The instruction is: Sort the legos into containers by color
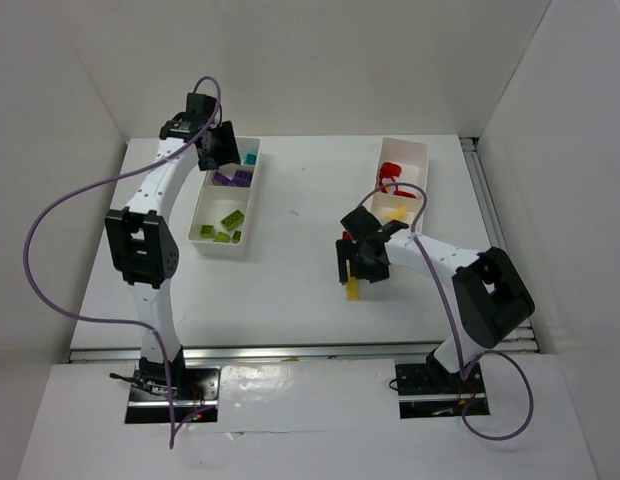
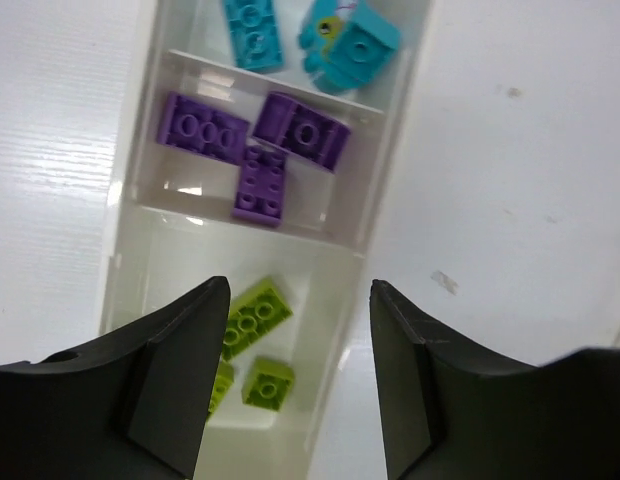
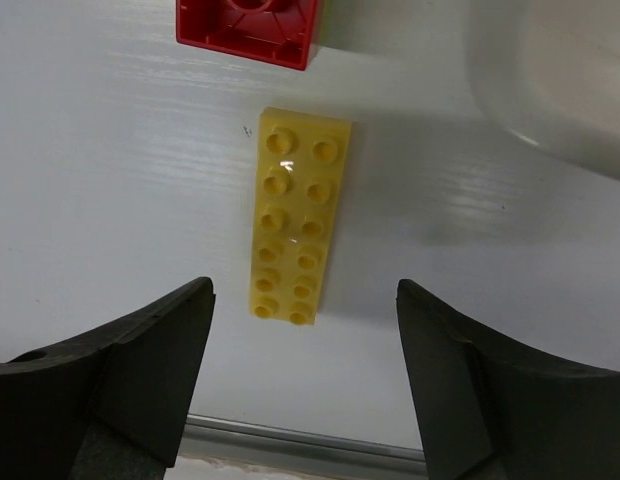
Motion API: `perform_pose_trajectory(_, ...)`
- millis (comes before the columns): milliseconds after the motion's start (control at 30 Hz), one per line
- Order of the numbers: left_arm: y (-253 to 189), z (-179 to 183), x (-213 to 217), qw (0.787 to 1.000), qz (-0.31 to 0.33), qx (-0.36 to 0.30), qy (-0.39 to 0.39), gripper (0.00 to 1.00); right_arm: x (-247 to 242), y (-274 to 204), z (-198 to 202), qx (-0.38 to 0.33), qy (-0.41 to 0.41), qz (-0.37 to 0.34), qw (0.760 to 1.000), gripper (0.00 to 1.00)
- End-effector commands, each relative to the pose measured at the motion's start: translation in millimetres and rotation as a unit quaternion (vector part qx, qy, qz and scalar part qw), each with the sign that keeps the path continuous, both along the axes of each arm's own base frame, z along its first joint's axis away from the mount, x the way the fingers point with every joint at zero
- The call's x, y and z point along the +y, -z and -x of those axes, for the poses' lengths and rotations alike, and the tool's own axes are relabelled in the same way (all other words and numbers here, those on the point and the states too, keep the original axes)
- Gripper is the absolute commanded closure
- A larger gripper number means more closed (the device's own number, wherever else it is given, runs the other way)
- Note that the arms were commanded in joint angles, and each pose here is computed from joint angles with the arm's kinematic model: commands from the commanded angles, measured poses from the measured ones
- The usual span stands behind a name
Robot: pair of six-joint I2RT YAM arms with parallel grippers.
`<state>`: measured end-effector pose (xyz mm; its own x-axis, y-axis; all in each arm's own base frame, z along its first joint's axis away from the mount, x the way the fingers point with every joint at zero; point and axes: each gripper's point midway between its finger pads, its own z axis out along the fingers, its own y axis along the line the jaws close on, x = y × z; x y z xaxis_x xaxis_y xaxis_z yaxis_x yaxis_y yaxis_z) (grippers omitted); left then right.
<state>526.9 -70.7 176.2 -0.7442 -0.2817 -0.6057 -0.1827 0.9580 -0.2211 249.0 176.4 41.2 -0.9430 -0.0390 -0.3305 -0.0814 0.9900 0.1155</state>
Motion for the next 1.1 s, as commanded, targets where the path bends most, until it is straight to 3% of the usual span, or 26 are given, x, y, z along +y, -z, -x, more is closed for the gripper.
perform_pose_trajectory(0,-69.5,15.1,-20.3,0.997,0.004,-0.075,0.037,0.31,20.5,-5.3,-17.5,-0.025,-0.020,-0.017,0.999,0.22)
perform_pose_trajectory(367,-89.2,32.5,-32.9,0.995,0.017,-0.087,0.052,0.31,32.3,25.8,-18.9,-0.005,-0.047,0.018,0.999,0.56)
perform_pose_trajectory(433,-93.8,34.3,-34.2,0.994,0.021,-0.091,0.055,0.31,34.9,22.5,-20.2,-0.010,-0.049,0.021,0.999,0.66)
perform_pose_trajectory(467,-93.8,34.3,-34.2,0.994,0.021,-0.091,0.055,0.31,35.2,11.8,-20.6,-0.020,-0.049,0.014,0.999,0.77)
perform_pose_trajectory(533,-93.9,34.8,-36.0,0.994,0.024,-0.091,0.059,0.31,32.7,-9.6,-27.0,-0.046,-0.042,0.015,0.998,0.84)
perform_pose_trajectory(700,-91.8,35.2,-41.0,0.994,0.027,-0.085,0.060,0.31,8.2,-103.6,-60.9,-0.175,0.010,0.033,0.984,0.84)
perform_pose_trajectory(800,-96.1,34.2,-41.2,0.994,0.028,-0.091,0.060,0.28,-20.9,-127.5,-86.2,-0.203,0.059,0.050,0.976,0.84)
perform_pose_trajectory(1067,-102.1,49.3,-52.2,0.991,0.032,-0.083,0.104,0.25,-77.3,-132.4,-161.0,-0.223,0.177,0.034,0.958,0.84)
